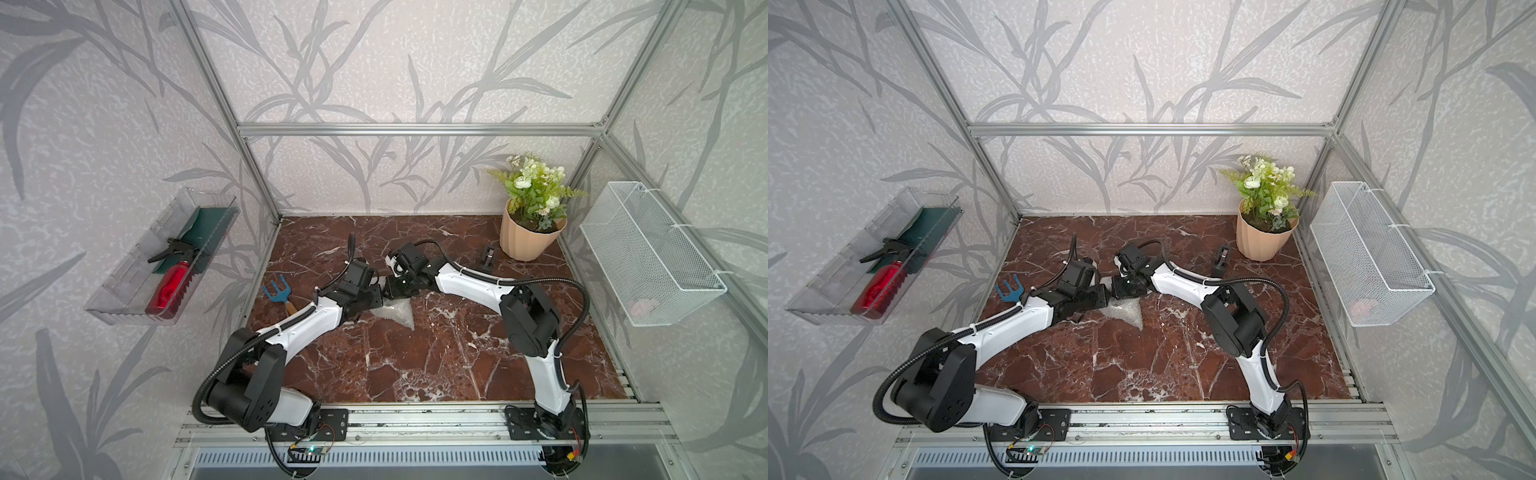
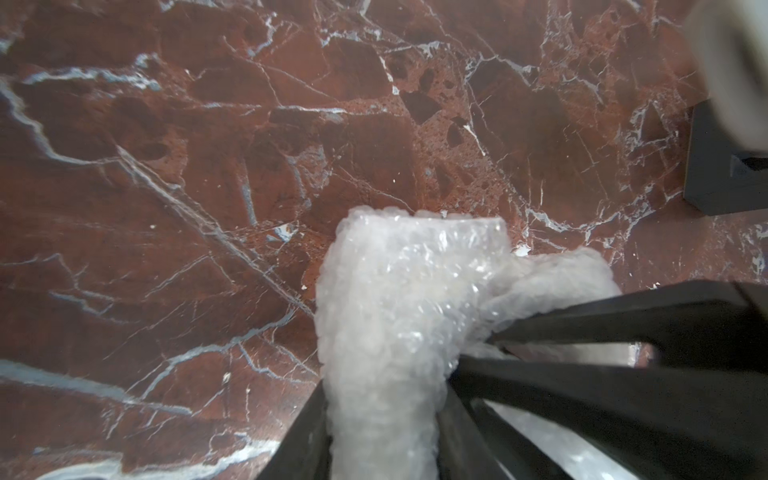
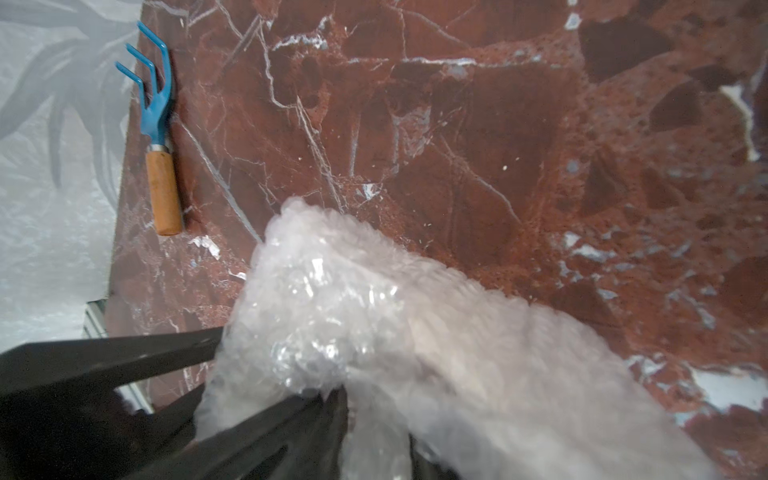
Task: Wrap mugs in bubble wrap
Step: Wrap the mug in bubble wrap.
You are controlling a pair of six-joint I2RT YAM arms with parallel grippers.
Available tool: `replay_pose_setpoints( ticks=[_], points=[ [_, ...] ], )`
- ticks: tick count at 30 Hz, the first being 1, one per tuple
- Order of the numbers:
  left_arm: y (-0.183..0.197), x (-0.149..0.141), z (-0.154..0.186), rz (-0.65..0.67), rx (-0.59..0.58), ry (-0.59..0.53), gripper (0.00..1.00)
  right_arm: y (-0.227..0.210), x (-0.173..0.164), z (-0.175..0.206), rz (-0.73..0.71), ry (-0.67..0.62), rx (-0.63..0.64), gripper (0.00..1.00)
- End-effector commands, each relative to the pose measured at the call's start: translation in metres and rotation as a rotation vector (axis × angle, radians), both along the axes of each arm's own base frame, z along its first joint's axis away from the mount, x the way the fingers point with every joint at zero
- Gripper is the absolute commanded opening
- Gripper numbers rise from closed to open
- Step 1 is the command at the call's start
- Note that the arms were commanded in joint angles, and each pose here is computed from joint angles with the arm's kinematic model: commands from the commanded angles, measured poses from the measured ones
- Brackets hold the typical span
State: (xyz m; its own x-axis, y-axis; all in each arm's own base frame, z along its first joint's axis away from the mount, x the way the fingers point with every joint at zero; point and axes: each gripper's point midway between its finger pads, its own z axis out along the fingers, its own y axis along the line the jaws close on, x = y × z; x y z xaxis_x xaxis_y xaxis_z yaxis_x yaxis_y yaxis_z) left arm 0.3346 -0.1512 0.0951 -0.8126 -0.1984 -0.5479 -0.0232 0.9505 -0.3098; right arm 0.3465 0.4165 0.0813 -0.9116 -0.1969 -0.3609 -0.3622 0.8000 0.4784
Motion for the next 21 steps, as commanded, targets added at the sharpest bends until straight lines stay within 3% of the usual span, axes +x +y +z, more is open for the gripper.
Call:
replay_pose_setpoints(
  ticks=[1,7,21],
  points=[
    [0.013,-0.003,0.018,0.045,0.023,-0.053,0.37,-0.036,-0.019,-0.067,0.015,0.100,-0.253,0.25],
    [0.029,-0.006,0.024,0.090,0.050,-0.063,0.38,-0.035,-0.038,-0.105,0.130,0.158,-0.434,0.20],
    [0.034,-0.007,-0.004,0.127,0.042,-0.020,0.37,-0.044,-0.072,-0.155,0.292,0.286,-0.574,0.13]
  ],
)
